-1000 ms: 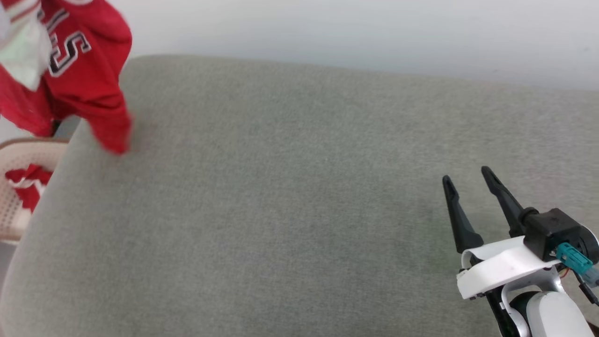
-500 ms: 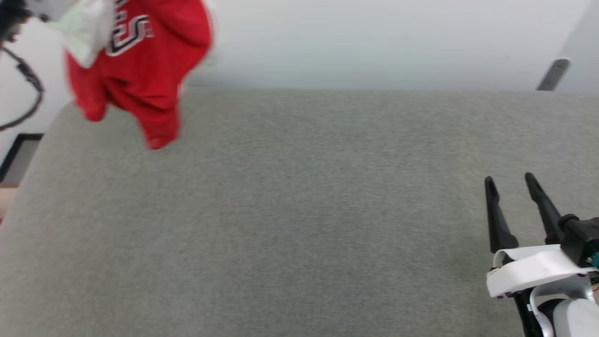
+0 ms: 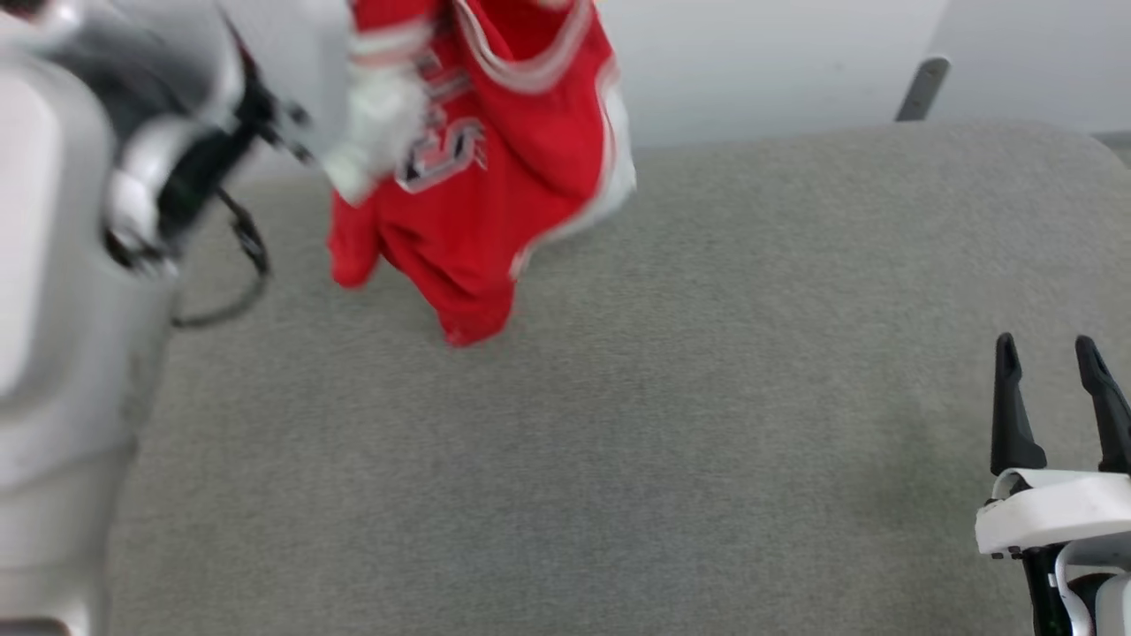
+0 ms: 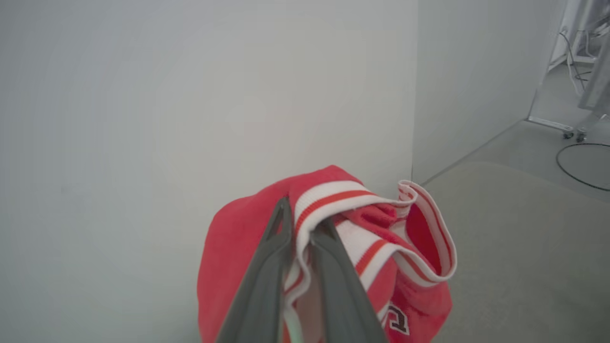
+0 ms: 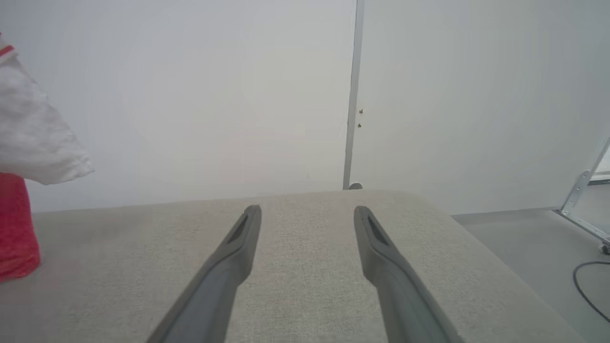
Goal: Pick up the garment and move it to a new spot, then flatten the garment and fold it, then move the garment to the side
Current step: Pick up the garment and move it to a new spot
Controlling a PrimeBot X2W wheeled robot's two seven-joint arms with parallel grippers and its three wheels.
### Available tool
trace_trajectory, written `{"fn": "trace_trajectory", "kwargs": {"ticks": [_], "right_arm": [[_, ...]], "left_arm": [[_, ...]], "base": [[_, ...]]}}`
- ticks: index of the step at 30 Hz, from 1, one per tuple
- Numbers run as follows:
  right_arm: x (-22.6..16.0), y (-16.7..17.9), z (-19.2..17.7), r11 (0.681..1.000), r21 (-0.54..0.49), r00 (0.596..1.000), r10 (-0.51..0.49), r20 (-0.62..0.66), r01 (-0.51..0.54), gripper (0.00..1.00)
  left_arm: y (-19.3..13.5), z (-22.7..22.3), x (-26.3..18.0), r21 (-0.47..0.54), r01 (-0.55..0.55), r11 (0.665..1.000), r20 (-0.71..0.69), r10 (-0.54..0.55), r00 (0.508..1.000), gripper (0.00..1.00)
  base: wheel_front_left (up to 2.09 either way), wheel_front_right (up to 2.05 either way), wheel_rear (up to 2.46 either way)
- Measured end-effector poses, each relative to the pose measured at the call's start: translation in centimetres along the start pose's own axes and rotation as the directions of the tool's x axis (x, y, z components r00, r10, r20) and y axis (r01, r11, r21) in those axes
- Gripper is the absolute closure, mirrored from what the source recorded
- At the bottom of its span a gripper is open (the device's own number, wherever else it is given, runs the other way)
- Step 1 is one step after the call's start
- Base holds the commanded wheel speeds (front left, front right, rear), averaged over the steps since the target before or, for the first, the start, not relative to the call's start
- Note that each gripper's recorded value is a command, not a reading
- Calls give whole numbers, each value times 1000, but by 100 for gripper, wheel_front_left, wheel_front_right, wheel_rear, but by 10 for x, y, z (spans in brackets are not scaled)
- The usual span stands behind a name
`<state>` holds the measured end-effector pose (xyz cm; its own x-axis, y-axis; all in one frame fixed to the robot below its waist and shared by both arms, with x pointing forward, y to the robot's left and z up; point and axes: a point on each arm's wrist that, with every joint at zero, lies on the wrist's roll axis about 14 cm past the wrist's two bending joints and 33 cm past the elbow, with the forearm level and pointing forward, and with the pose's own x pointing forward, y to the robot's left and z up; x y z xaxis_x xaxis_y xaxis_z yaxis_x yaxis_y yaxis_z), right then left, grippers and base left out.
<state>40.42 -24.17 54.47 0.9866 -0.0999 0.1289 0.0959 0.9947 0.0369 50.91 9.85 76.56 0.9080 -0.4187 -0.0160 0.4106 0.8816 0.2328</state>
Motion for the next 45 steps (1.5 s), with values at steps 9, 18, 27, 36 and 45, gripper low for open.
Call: {"fn": "trace_trajectory", "kwargs": {"ticks": [9, 18, 27, 36, 45], "right_arm": [[-15, -23, -26, 998, -4, 996, -70, -59, 70, 0], [-21, -26, -38, 997, 0, 993, -82, -87, 83, 0], [-20, -19, -44, 998, 15, 993, -66, -96, 68, 0], [-16, -13, -45, 998, 28, 994, -50, -94, 53, 0], [-13, -8, -40, 999, 35, 996, -36, -77, 39, 0]], "left_arm": [[-58, -90, 12, -103, 122, 987, -197, -141, 970, 100], [-96, -193, -13, -228, 150, 962, -441, -239, 865, 100], [-127, -272, -51, -298, 159, 941, -623, -319, 714, 100], [-141, -321, -76, -333, 159, 930, -711, -358, 606, 100], [-141, -305, -69, -399, 158, 903, -644, -398, 653, 0]], "base": [[0, 0, 0], [0, 0, 0], [0, 0, 0], [0, 0, 0], [0, 0, 0]]}}
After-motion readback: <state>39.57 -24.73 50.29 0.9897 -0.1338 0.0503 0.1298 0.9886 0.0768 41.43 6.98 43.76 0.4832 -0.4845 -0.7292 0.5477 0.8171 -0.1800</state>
